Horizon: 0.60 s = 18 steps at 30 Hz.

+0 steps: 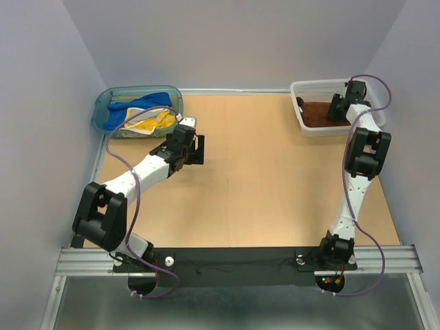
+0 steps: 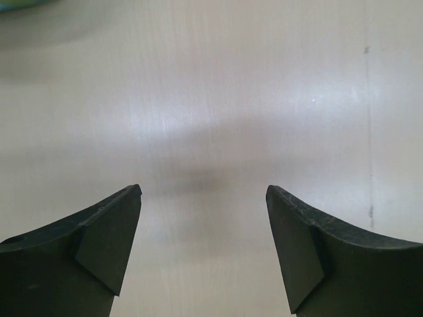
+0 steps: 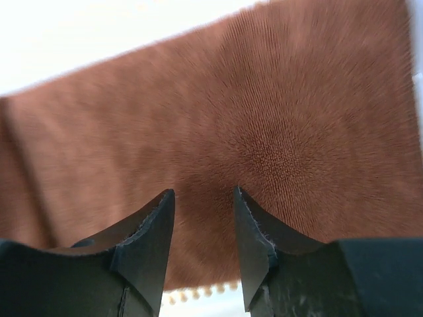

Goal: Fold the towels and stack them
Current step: Neatly place the folded towel into the bin

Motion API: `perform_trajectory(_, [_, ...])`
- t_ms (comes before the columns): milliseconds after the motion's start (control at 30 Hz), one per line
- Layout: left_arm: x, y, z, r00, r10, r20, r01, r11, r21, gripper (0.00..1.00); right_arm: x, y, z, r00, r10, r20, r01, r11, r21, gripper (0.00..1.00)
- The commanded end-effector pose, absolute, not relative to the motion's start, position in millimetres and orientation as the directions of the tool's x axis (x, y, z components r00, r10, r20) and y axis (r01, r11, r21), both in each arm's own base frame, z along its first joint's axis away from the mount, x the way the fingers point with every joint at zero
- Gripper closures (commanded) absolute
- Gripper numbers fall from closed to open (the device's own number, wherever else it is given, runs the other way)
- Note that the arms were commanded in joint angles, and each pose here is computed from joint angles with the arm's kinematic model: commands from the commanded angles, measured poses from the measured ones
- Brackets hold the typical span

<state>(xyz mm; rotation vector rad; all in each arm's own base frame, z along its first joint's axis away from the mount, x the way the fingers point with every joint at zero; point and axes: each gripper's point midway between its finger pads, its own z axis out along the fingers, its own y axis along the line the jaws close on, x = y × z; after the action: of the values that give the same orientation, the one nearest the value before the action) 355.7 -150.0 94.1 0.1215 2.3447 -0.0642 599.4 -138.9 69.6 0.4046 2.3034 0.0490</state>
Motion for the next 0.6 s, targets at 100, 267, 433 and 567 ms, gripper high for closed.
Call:
perform_trajectory(100, [354,-159,146,-0.621,-0.003,-0.783,0.123,0.987,-0.101,0.13,607,-161,51,-0.638,0.271,-0.72,0.317,0.945,0.075,0.54])
perform_trajectory(267, [348,-158,152,-0.621,-0.018,-0.784,0.121,0.986,-0.119,0.13,602,-171,45,-0.655,0.24,-0.717,0.307,0.951,0.039,0.53])
perform_trajectory(433, [344,-154,156,-0.611,-0.024,-0.791,0.114,0.987,-0.117,0.13,595,-189,42,-0.669,0.213,-0.712,0.329,0.944,-0.026,0.53])
perform_trajectory(567, [342,-153,155,-0.614,-0.026,-0.789,0.112,0.986,-0.12,0.13,590,-200,49,-0.662,0.217,-0.717,0.349,0.936,-0.039,0.53])
